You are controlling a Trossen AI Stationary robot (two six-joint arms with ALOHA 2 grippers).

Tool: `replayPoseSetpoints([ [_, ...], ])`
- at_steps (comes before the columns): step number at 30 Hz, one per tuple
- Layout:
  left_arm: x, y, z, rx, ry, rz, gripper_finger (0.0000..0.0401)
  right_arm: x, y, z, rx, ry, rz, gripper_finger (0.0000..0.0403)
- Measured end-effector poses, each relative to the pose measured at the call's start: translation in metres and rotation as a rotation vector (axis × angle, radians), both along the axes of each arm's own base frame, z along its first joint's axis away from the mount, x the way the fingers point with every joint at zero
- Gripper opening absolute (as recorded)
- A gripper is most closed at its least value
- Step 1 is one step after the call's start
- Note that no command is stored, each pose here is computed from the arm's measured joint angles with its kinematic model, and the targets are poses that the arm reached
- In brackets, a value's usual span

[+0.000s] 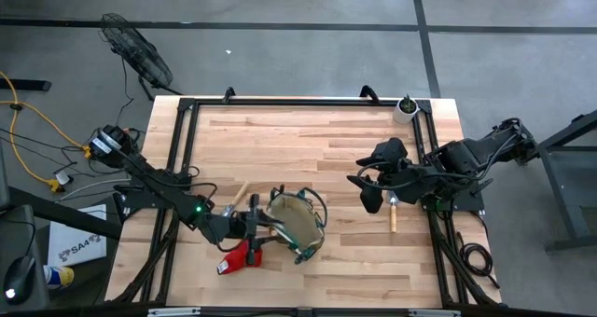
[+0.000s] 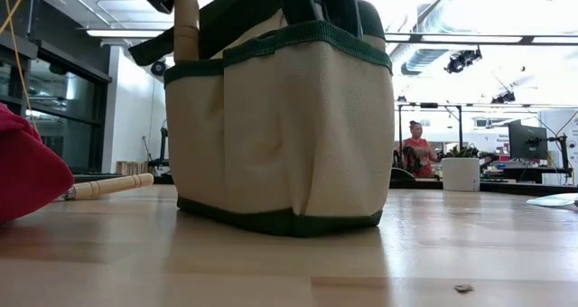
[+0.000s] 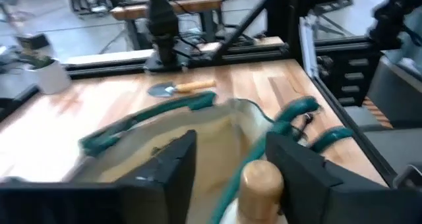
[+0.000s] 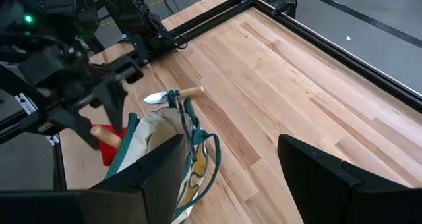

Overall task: Pick & Place Garden tools in Gardening bag
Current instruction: Put the brown hand rake into the light brown gardening bag, then put the red gloves into the light brown gardening bag

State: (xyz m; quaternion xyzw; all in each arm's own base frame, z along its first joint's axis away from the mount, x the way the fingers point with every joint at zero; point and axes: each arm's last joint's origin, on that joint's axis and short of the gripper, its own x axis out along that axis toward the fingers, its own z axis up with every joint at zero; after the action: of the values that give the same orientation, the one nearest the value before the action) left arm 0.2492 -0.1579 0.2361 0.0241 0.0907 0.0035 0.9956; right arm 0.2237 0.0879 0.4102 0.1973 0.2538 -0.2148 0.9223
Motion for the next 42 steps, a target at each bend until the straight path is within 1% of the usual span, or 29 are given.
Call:
replayPoseSetpoints([
  [3, -0.005, 0.004, 0.012, -0.025, -0.041, 0.025, 0.0216, 0.0, 0.0, 0.0, 0.003, 0.002, 0.003, 0.0235],
  [6, -0.012, 0.01, 0.026, -0.042, -0.07, 0.04, 0.024, 0.0, 0.0, -0.001, 0.01, 0.011, 0.013, 0.0235],
  [9, -0.023, 0.018, 0.038, -0.053, -0.071, 0.041, 0.0249, 0.0, 0.0, -0.001, 0.012, 0.013, 0.016, 0.0235],
  [12, -0.036, 0.026, 0.048, -0.146, -0.049, 0.031, 0.025, 0.0, 0.0, -0.001, 0.011, 0.014, 0.016, 0.0235],
  [14, -0.045, 0.031, 0.05, -0.215, -0.001, -0.005, 0.025, -0.001, 0.0, -0.001, 0.01, 0.017, 0.016, 0.0235],
  [16, -0.054, 0.035, 0.049, -0.286, 0.085, -0.036, 0.025, -0.001, 0.0, -0.001, 0.01, 0.023, 0.018, 0.0235],
  [20, -0.069, 0.041, 0.038, -0.492, 0.292, -0.04, 0.025, -0.001, 0.0, -0.002, 0.008, 0.028, 0.019, 0.0235],
  [22, -0.073, 0.042, 0.032, -0.577, 0.395, -0.034, 0.025, -0.001, 0.0, -0.002, 0.008, 0.028, 0.019, 0.0235],
  [26, -0.079, 0.039, 0.021, -0.672, 0.57, -0.029, 0.025, -0.001, 0.0, -0.002, 0.008, 0.028, 0.019, 0.0235],
  [29, -0.083, 0.038, 0.017, -0.714, 0.648, -0.012, 0.025, -0.001, 0.0, -0.002, 0.008, 0.028, 0.019, 0.0235],
  [33, -0.088, 0.035, 0.014, -0.745, 0.707, -0.005, 0.025, -0.001, 0.0, -0.002, 0.008, 0.028, 0.019, 0.0235],
  [42, -0.094, 0.027, 0.013, -0.796, 0.739, 0.003, 0.025, -0.001, 0.0, -0.002, 0.009, 0.027, 0.018, 0.0235],
])
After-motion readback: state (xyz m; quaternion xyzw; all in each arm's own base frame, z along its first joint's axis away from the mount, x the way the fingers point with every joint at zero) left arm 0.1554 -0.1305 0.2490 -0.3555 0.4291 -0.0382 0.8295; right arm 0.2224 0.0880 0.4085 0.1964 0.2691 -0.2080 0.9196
